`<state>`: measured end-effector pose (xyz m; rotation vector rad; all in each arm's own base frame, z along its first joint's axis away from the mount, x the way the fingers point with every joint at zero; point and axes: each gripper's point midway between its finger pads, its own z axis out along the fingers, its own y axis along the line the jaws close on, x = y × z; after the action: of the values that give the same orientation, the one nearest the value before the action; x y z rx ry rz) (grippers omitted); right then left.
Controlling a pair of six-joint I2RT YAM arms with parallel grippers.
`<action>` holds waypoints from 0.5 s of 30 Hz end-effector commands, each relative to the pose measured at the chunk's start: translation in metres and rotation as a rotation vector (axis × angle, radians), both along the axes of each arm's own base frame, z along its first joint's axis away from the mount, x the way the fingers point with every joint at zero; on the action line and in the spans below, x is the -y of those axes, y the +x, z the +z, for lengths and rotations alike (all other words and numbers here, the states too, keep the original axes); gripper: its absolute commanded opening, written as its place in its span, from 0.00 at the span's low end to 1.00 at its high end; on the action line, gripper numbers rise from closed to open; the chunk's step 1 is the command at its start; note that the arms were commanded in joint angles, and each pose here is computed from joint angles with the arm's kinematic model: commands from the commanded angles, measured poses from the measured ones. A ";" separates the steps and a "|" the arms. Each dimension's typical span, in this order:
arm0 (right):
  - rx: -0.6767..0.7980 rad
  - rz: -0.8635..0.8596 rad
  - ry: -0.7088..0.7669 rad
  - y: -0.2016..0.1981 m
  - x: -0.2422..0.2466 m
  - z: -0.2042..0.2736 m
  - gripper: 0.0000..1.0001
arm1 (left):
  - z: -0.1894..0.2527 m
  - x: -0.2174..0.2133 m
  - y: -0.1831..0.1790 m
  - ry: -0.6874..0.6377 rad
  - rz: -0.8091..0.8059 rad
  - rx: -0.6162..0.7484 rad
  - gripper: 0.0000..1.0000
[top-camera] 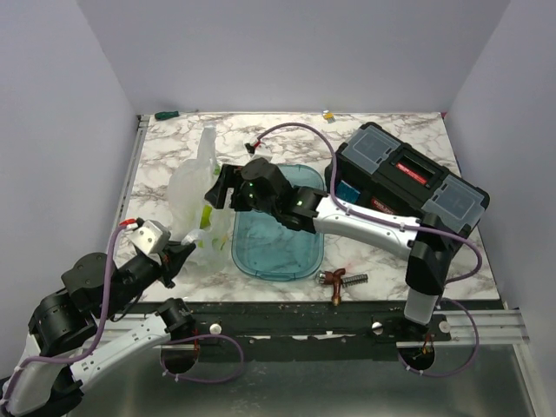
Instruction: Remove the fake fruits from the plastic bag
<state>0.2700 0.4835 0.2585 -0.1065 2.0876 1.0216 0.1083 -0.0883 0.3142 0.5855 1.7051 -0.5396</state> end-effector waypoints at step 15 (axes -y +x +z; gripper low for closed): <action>0.087 0.093 0.033 -0.022 -0.032 -0.015 0.01 | 0.065 -0.015 -0.017 -0.102 0.036 -0.078 0.78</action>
<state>0.2518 0.5205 0.2109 -0.2040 2.1293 1.0088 0.0914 -0.0792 0.3426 0.5663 1.7079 -0.6065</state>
